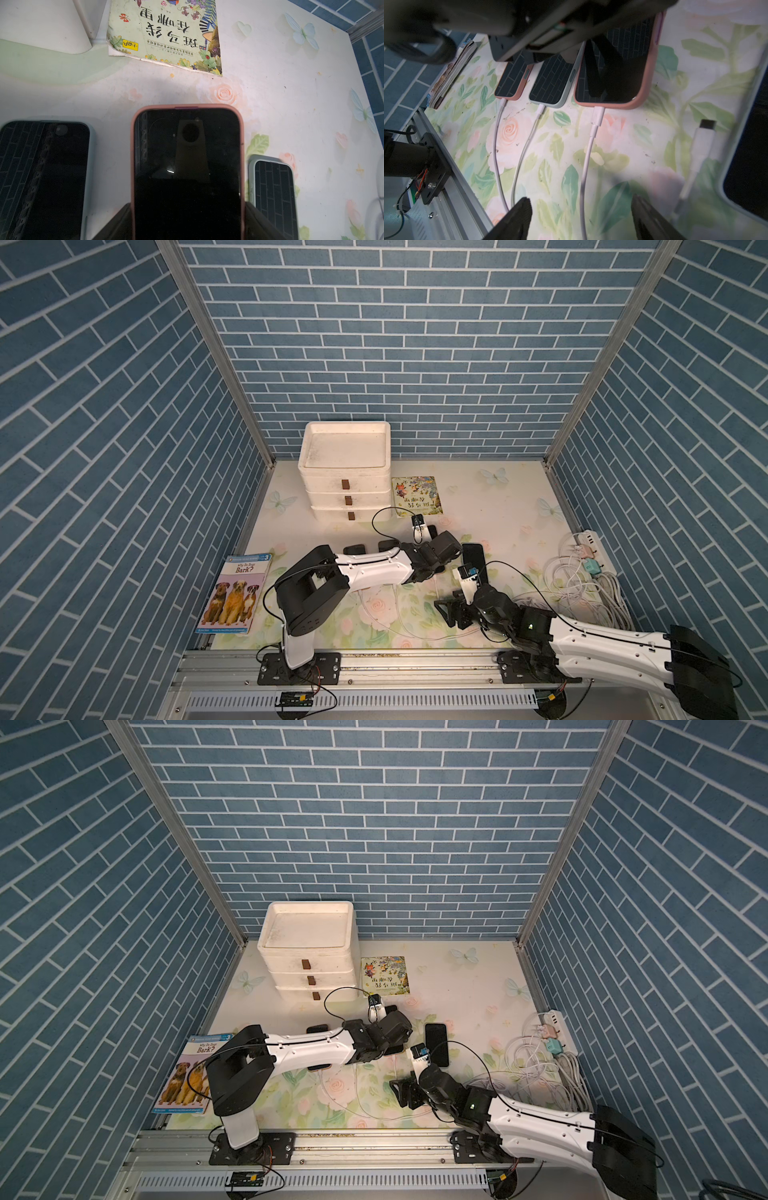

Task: Unplug the charging cable from the phone
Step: Remove the charging cable from the phone.

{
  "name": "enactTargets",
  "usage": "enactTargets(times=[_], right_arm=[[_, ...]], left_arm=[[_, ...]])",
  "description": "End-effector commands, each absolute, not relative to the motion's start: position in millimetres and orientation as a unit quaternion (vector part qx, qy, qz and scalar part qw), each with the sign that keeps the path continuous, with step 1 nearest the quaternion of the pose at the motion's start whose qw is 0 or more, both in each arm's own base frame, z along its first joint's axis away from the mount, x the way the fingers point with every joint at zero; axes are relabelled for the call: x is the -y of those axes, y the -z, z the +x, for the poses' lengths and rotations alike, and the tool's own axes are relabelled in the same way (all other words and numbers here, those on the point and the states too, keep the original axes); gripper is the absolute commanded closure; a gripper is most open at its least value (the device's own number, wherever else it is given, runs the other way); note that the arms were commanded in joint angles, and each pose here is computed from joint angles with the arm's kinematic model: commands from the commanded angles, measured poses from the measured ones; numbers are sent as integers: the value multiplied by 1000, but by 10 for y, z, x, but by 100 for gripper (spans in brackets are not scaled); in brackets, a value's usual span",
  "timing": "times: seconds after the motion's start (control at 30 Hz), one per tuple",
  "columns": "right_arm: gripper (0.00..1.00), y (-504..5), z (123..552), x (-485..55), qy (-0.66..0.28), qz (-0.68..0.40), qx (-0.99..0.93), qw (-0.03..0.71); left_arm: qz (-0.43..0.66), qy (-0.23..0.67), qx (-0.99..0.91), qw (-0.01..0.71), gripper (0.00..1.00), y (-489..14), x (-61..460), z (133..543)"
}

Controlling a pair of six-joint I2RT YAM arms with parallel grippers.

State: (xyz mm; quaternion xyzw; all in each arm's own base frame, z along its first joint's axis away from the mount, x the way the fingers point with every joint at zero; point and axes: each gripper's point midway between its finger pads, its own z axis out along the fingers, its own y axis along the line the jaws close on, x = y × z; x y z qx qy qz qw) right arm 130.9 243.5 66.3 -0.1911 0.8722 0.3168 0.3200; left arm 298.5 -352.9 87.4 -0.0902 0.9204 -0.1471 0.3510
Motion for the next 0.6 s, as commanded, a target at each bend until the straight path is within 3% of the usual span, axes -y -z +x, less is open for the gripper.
enactTargets(times=[0.0,0.17,0.57], right_arm=[[33,-639,1321,-2436,-327,-167,-874,317],[49,-671,1339,-2461,-333,-166,-871,320],[62,-612,1317,-2561,-342,-176,-870,308]], left_arm=[[-101,164,-908,373,100,-1065,3584,3033],[-100,166,-907,373,100,-1075,3594,3031],[-102,173,-905,376,100,-1115,3600,3032]])
